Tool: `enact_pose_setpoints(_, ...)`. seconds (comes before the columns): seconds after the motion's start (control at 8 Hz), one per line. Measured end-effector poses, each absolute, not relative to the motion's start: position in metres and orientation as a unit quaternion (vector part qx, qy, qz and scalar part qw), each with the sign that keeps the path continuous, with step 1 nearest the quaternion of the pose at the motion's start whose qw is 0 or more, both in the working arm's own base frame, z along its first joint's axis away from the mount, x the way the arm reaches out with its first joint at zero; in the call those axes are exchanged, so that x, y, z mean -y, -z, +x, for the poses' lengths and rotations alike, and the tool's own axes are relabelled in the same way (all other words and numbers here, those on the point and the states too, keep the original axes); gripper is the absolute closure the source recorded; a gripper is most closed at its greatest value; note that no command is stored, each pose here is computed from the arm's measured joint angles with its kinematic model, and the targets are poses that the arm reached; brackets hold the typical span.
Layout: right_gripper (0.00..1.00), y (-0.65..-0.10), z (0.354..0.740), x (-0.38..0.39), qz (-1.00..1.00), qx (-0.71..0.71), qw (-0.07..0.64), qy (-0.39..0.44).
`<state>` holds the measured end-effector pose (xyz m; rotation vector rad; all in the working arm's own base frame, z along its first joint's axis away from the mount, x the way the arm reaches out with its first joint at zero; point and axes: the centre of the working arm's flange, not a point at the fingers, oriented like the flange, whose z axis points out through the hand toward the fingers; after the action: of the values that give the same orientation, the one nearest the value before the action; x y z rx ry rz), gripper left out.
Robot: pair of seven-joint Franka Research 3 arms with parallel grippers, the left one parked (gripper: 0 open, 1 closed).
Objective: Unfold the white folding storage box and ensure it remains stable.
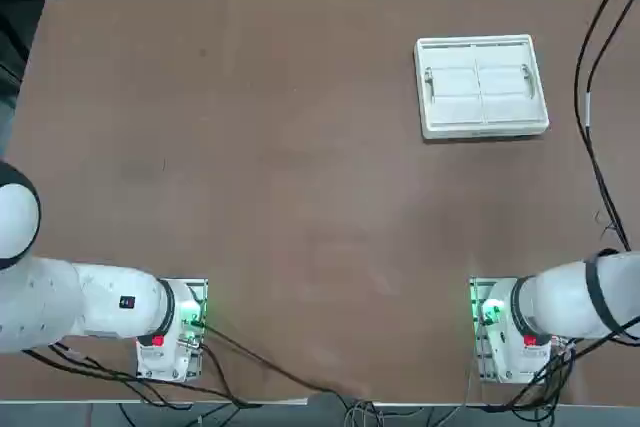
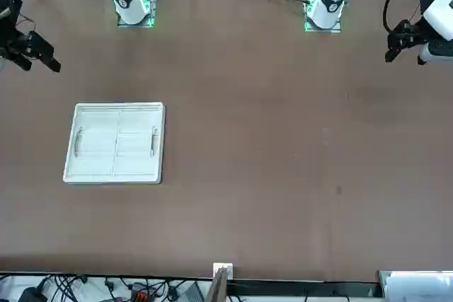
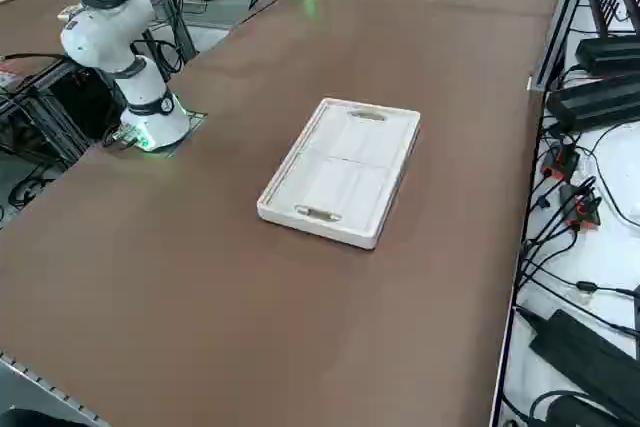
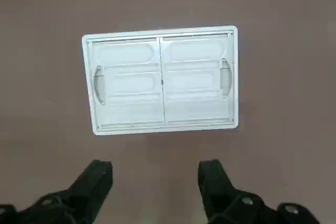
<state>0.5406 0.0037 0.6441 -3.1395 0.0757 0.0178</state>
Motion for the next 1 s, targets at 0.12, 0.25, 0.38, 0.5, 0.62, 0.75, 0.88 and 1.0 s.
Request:
enact_pose_setpoints(0.12,0.0,-0.645,0.541,-0.004,-1.0,-0.024,0.001,-0.005)
enact_pose_setpoints(0.25,0.0,-0.645,0.541,-0.004,-1.0,-0.024,0.001,-0.005)
enact_pose_setpoints(0.38,0.0,-0.644,0.541,-0.004,-1.0,-0.024,0.001,-0.005)
enact_pose_setpoints(0.5,0.0,-0.644,0.541,-0.004,-1.0,-0.024,0.001,-0.006)
enact_pose_setpoints(0.62,0.0,-0.642,0.542,-0.005,-1.0,-0.023,0.002,-0.007)
enact_pose_setpoints(0.75,0.0,-0.634,0.547,-0.011,-1.0,-0.022,0.008,-0.009)
enact_pose_setpoints(0.88,0.0,-0.618,0.558,-0.027,-0.999,-0.026,0.014,-0.014)
enact_pose_setpoints(1.0,0.0,-0.589,0.573,-0.047,-0.999,-0.026,0.012,-0.027)
